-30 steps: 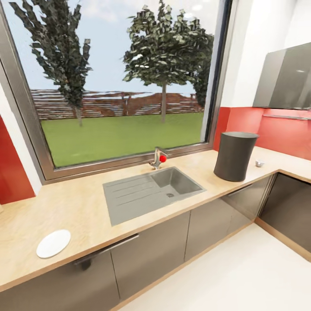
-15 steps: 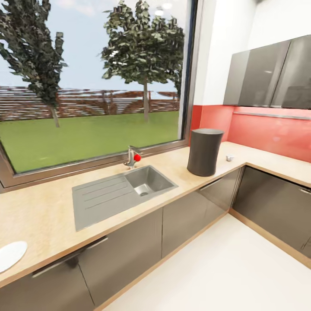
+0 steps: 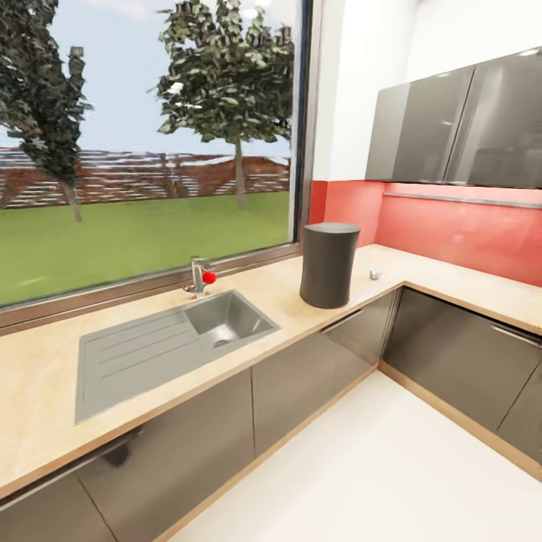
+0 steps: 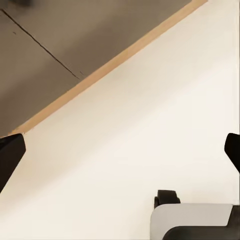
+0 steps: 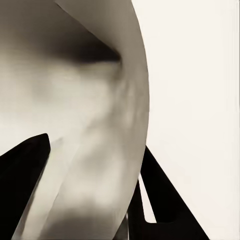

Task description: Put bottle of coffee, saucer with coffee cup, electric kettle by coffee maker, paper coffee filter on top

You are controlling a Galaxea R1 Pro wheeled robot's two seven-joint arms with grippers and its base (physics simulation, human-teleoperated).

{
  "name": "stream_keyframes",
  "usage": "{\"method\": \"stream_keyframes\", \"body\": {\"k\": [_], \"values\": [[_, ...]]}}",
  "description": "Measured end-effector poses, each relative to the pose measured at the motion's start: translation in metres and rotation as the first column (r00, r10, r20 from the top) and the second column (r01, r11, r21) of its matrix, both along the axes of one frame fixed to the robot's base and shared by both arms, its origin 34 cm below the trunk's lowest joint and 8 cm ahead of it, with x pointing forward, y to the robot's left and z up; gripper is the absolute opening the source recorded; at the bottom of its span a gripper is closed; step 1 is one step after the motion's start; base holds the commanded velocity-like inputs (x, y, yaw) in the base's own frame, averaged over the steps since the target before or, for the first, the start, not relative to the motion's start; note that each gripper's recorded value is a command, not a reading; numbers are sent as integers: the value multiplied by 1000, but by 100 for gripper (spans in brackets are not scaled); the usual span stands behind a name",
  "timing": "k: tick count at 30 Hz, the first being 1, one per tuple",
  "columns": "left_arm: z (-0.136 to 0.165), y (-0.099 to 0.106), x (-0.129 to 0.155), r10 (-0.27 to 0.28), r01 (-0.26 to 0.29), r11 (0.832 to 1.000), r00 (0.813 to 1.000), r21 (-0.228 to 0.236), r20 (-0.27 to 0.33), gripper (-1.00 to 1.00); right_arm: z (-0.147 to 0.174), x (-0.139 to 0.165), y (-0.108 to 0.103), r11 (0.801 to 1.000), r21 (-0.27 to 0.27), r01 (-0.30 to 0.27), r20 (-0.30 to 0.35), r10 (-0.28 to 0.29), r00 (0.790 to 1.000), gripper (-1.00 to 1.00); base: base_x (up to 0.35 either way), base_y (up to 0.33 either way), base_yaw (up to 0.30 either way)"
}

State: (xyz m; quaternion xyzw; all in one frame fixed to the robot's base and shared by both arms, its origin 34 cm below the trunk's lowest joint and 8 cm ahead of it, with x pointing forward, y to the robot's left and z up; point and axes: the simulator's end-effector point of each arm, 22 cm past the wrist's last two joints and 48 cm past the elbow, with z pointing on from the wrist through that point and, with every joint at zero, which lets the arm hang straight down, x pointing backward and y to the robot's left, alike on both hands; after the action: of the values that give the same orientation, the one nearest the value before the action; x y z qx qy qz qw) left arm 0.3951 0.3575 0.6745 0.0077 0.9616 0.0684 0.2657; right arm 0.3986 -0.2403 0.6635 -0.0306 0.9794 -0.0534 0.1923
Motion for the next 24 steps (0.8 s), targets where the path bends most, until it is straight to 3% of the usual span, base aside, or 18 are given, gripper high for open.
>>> {"method": "stream_keyframes", "body": {"k": [14,24], "values": [[-2,0,-3,-1,1,1000,1000,0,-8,100,-3,-3,0,1000,0,0,-9,0,1000,-100,262,-230,-280],[-6,0,-7,-1,1,1000,1000,0,-20,100,-6,-7,0,1000,0,0,-21,0,1000,-100,267,-230,-202]]}}
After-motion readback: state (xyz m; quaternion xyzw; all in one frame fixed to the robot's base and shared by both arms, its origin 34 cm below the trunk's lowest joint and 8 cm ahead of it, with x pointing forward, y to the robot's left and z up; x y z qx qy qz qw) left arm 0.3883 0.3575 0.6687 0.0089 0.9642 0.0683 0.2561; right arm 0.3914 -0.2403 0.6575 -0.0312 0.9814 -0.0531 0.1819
